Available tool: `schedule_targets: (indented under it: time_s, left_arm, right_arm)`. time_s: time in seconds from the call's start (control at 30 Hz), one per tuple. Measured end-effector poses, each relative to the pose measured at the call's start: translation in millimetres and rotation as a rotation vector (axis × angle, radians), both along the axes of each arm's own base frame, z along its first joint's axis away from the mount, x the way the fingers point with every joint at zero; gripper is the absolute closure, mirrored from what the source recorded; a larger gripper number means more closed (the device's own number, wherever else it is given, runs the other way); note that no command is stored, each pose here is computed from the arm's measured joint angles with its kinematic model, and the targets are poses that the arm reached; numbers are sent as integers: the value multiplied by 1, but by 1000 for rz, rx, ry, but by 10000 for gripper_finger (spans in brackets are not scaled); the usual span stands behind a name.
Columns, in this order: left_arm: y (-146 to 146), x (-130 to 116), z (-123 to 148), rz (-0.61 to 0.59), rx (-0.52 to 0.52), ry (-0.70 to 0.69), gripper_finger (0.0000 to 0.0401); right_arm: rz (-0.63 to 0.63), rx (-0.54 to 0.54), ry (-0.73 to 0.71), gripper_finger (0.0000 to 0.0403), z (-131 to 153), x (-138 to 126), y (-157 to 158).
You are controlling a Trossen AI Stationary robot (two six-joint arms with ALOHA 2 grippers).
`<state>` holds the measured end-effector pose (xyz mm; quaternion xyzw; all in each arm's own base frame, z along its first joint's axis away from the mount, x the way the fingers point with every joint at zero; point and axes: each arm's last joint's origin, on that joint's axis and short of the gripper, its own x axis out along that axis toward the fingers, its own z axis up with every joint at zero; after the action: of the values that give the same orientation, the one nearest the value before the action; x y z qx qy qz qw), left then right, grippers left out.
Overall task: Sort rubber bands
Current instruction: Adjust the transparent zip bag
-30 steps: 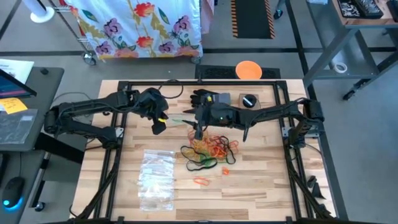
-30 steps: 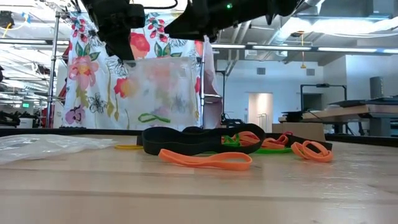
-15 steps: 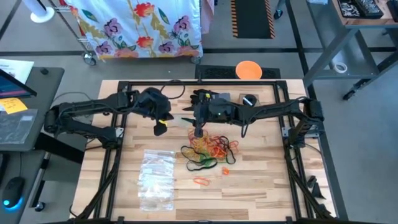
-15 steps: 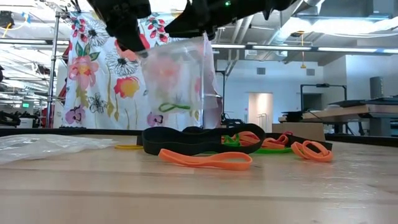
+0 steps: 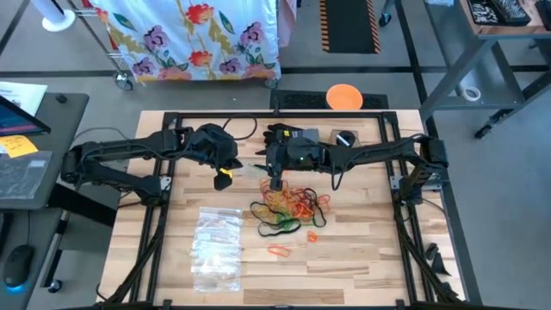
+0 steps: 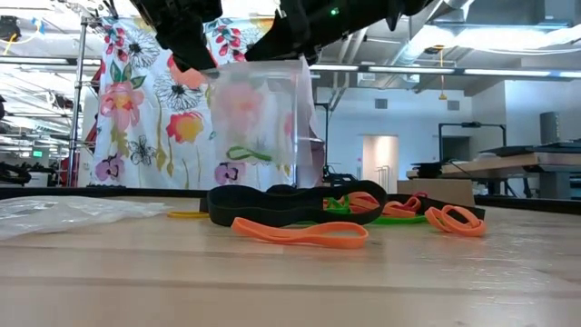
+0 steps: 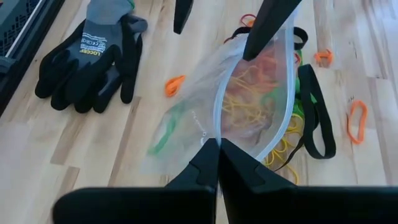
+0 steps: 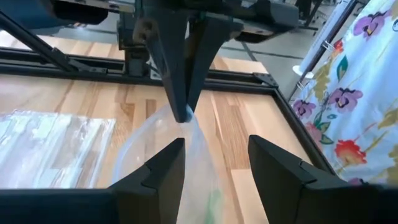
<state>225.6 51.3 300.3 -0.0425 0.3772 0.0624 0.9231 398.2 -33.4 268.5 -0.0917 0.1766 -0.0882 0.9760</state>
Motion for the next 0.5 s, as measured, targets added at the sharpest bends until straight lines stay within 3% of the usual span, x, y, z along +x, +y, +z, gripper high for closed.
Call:
schedule_targets:
  time_s: [0.33,0.5]
  left_arm:
    - [1,2,-4,11,-1,21,401]
    - [1,3,-4,9,-2,20,401]
  right_arm:
    - [31,-19,-118,228,6,17,9]
    - [2,-18,96,228,-26,38,7]
